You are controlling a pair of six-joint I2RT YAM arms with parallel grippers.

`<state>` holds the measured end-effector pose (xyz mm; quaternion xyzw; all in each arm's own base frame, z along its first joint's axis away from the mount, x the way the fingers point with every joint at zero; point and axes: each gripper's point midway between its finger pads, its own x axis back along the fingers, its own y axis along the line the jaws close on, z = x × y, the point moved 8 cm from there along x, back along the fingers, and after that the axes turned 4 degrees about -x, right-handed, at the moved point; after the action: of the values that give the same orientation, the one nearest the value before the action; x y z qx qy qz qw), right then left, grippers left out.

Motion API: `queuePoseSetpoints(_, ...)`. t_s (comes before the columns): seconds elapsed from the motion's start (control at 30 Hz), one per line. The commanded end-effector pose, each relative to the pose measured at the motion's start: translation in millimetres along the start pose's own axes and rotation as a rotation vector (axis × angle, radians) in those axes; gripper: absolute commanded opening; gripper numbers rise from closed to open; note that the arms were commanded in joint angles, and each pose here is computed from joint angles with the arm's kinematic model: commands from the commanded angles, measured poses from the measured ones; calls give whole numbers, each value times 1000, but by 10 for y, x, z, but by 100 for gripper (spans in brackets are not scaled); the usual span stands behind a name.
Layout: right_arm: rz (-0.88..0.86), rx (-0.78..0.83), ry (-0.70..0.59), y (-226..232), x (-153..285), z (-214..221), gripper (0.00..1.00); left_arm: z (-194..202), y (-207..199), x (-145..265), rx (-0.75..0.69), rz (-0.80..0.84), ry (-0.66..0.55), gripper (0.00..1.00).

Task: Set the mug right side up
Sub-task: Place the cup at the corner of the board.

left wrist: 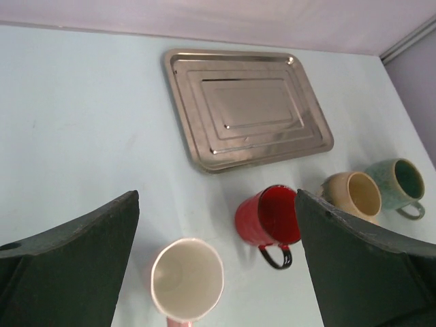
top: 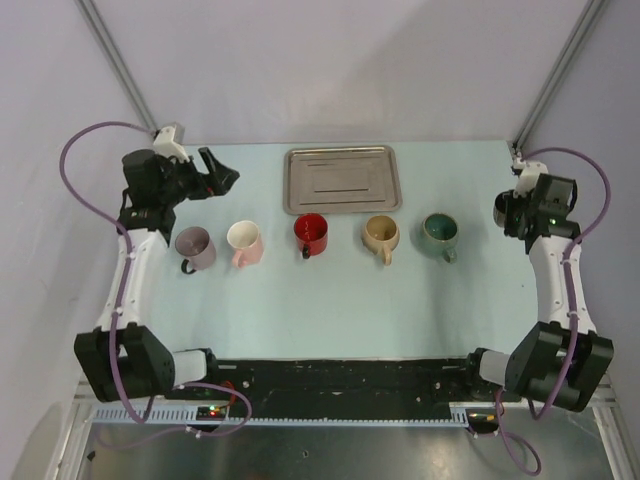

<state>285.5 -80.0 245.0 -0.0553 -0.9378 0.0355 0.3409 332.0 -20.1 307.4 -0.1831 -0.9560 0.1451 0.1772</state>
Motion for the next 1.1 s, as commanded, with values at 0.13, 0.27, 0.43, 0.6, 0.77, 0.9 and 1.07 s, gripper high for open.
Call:
queuePoseSetpoints(0.13, -80, -98, -156, -43, -51, 129, 0, 117, 82, 420, -110, -10, 10, 98)
queuePoseSetpoints(0.27, -109, -139, -145, -98, -181, 223, 0, 248, 162, 545, -125, -31, 21, 98)
queuePoseSetpoints(0.43, -130, -164, -116, -179, -404, 340, 0, 328, 225, 698, -140, -62, 6, 98)
queuePoseSetpoints(0.6, -140, -189, -81, -218, -574, 440, 0, 354, 267, 794, -128, -69, -3, 98)
queuePoseSetpoints(0.77, -145, -191, -45, -227, -652, 525, 0, 371, 288, 818, -111, -69, -3, 98)
queuePoseSetpoints(0.9, -154, -203, -15, -231, -695, 594, 0, 382, 288, 813, -98, -66, 0, 98)
queuePoseSetpoints(1.07, -158, -199, 5, -229, -716, 649, 0, 386, 277, 824, -98, -65, -3, 98)
